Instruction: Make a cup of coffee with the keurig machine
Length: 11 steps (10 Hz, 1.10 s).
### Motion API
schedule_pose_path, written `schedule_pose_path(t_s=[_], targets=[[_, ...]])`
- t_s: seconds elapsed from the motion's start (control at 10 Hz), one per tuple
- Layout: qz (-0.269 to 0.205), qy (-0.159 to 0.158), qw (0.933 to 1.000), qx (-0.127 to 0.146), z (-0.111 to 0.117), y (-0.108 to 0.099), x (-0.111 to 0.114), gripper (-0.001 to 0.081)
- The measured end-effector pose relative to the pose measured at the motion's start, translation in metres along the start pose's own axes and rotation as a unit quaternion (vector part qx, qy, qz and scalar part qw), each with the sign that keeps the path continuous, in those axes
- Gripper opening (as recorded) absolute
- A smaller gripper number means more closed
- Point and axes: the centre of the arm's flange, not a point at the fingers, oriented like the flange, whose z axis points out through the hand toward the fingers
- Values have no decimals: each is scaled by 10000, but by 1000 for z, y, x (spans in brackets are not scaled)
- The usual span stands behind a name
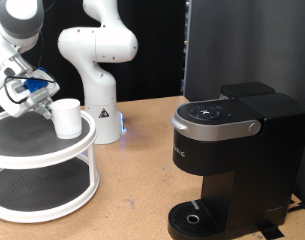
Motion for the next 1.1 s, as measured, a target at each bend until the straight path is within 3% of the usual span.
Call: schedule_pose_path(t_s=[0.1, 0.3, 0.8, 1.1], targets=[[6, -1, 10000, -50, -1, 1, 1, 69], [15, -3, 10000, -59, -10, 2, 8, 69], [59, -11, 9994, 340, -49, -8, 27, 69], [52, -33, 9992, 386, -51, -10, 27, 69]])
